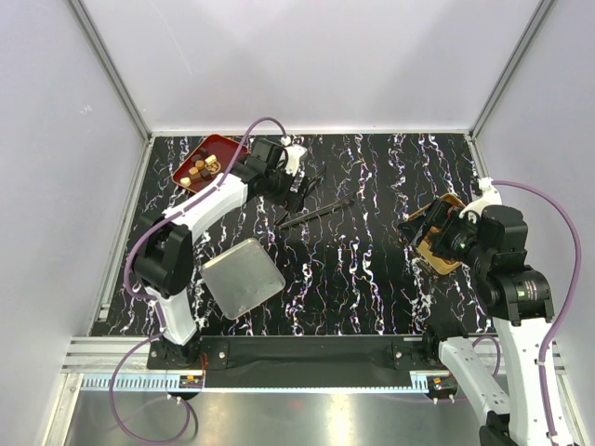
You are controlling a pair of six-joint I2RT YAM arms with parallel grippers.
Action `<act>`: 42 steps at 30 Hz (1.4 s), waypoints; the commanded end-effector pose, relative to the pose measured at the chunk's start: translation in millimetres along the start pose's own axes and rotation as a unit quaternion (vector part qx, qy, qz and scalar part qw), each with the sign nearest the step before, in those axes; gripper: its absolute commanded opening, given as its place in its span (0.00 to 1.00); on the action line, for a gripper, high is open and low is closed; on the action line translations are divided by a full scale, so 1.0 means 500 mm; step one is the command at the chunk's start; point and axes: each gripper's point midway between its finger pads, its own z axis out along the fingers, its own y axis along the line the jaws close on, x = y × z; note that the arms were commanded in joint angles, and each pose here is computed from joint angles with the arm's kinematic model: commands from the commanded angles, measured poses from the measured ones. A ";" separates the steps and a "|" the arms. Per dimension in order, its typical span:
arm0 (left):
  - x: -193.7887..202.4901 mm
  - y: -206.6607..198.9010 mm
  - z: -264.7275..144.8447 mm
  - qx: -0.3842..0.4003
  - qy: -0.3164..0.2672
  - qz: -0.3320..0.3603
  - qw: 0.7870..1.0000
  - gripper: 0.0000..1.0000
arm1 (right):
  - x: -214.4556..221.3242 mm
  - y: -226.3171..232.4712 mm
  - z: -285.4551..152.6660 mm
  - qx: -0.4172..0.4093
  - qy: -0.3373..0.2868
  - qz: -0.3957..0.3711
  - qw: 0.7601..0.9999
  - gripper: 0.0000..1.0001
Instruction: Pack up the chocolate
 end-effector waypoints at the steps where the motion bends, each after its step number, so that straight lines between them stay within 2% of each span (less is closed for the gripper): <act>1: -0.003 0.020 0.018 -0.001 0.005 0.088 0.996 0.99 | -0.010 0.024 -0.005 -0.029 -0.009 -0.011 0.999 1.00; 8: 0.016 0.017 0.084 0.040 0.039 0.148 0.987 0.99 | -0.017 0.037 -0.011 -0.043 -0.012 -0.018 0.999 1.00; 12: 0.032 0.017 0.124 0.026 0.068 0.166 0.983 0.99 | -0.012 0.029 -0.004 -0.039 -0.010 -0.021 0.999 1.00; 33: 0.083 0.045 0.222 -0.026 0.096 0.169 0.981 0.91 | -0.010 0.019 0.017 -0.031 -0.004 -0.022 0.999 1.00; 37: 0.087 0.042 0.219 -0.025 0.099 0.167 0.981 0.84 | -0.009 0.018 0.016 -0.030 -0.003 -0.023 0.999 1.00; 42: 0.080 0.027 0.198 -0.020 0.088 0.154 0.984 0.68 | -0.007 0.024 0.013 -0.037 -0.003 -0.017 0.999 1.00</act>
